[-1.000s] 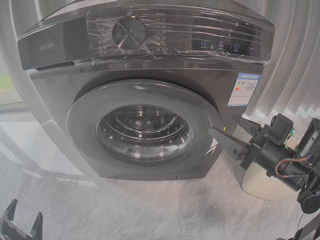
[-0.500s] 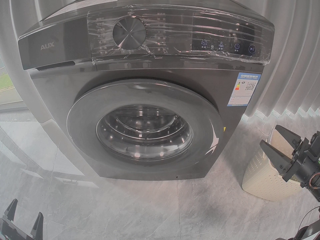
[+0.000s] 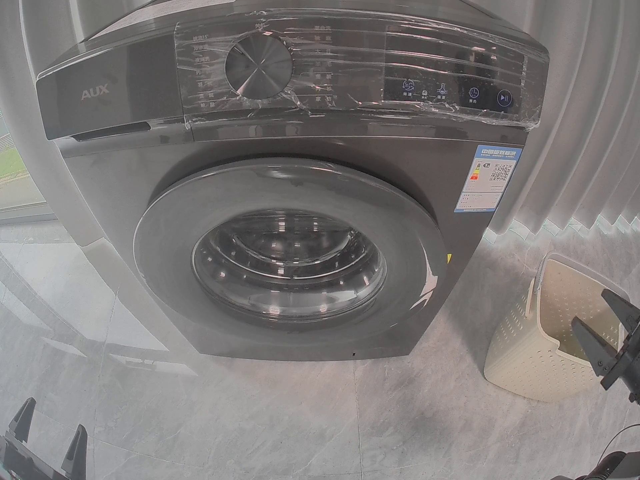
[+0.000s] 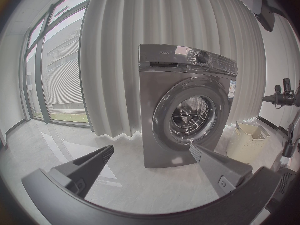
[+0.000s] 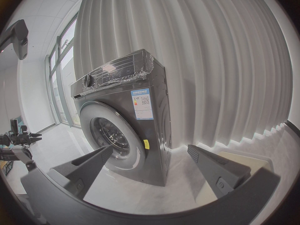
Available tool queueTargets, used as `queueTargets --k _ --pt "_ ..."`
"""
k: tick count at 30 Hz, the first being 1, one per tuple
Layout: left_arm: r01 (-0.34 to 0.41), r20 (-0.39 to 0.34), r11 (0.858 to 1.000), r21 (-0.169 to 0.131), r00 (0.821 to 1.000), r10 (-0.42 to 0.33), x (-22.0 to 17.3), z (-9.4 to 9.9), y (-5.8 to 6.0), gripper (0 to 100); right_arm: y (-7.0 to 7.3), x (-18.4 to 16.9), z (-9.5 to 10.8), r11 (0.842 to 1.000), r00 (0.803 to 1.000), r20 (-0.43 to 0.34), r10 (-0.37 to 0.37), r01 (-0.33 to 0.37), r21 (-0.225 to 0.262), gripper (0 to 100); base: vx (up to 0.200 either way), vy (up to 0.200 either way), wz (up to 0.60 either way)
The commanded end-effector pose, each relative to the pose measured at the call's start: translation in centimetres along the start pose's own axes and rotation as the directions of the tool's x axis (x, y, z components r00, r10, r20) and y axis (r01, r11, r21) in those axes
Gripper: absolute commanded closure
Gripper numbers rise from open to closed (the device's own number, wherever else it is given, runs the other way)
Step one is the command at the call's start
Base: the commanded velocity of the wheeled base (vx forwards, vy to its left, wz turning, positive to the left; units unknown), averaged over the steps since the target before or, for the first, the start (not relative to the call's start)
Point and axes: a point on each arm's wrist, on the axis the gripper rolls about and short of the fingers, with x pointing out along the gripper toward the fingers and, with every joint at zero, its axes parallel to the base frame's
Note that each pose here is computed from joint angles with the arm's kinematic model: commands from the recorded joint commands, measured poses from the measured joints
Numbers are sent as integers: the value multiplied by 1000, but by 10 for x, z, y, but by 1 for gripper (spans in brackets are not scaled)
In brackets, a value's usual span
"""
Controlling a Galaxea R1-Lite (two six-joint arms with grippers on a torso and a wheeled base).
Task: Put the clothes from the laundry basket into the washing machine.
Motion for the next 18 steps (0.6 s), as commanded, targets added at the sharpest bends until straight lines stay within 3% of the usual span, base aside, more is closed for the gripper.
queueTargets --k 1,5,9,16,18 --pt "0 -1 1000 0 1000 0 0 -5 0 0 3 -45 -2 996 991 114 -70 76 -50 0 0 0 0" --pt "0 -3 1000 0 1000 0 0 -5 0 0 8 -68 -8 990 980 178 -93 110 -87 0 0 0 0" --pt "0 -1 1000 0 1000 0 0 -5 0 0 12 -79 -16 988 977 189 -103 123 -98 0 0 0 0" --pt "0 -1 1000 0 1000 0 0 -5 0 0 19 -105 -55 989 987 108 -121 129 -77 0 0 0 0" --pt "0 -3 1000 0 1000 0 0 -5 0 0 19 -105 -57 989 989 88 -123 129 -69 0 0 0 0"
